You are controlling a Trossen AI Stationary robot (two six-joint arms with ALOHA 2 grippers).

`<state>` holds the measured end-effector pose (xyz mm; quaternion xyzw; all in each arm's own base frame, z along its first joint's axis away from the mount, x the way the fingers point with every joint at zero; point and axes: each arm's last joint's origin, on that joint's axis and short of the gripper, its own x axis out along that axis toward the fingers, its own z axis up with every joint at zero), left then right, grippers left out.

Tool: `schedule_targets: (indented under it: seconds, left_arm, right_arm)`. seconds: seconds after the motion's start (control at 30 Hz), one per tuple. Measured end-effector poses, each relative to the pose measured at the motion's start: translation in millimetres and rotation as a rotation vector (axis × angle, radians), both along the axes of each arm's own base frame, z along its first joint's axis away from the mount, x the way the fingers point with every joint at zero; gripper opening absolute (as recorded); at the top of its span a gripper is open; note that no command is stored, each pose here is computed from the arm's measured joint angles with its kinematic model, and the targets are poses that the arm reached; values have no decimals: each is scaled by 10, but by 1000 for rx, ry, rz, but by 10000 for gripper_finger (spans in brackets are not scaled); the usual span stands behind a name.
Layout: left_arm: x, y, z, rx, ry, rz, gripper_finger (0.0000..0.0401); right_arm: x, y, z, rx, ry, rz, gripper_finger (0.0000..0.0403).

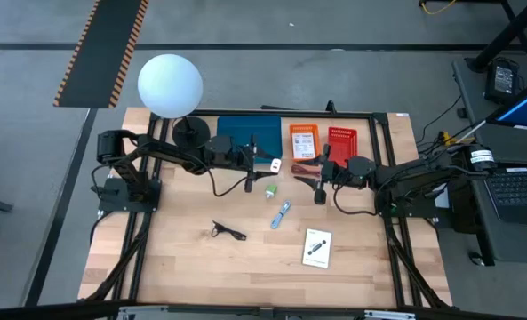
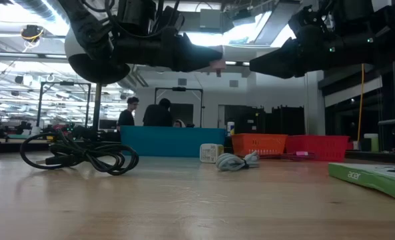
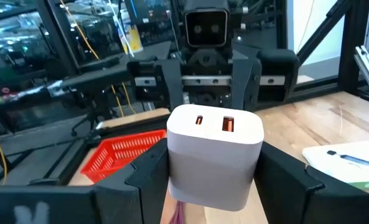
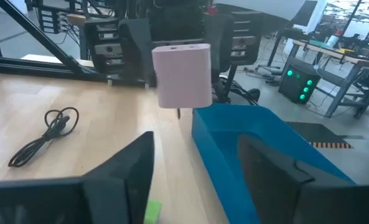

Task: Pick and place items into bin
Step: Put the light pink charger adapter into the red bin

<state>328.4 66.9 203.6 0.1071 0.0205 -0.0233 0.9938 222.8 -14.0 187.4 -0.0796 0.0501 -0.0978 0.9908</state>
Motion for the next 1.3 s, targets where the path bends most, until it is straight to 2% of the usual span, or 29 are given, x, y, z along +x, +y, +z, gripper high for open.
schedule_targets:
  seconds: [0.23, 0.43, 0.63, 1.3]
  left_arm:
    - [17, -33, 22, -5, -8, -9, 191]
    - [37, -121, 32, -3, -11, -36, 191]
    - [40, -146, 27, -4, -6, -42, 191]
    - [36, -114, 41, 6, -13, -11, 191]
  right_arm:
    - [112, -5, 13, 21, 7, -4, 248]
    - [425, -19, -5, -39, 57, 2, 252]
    - [594, -26, 23, -58, 68, 4, 252]
    - [631, 36, 68, -50, 50, 16, 252]
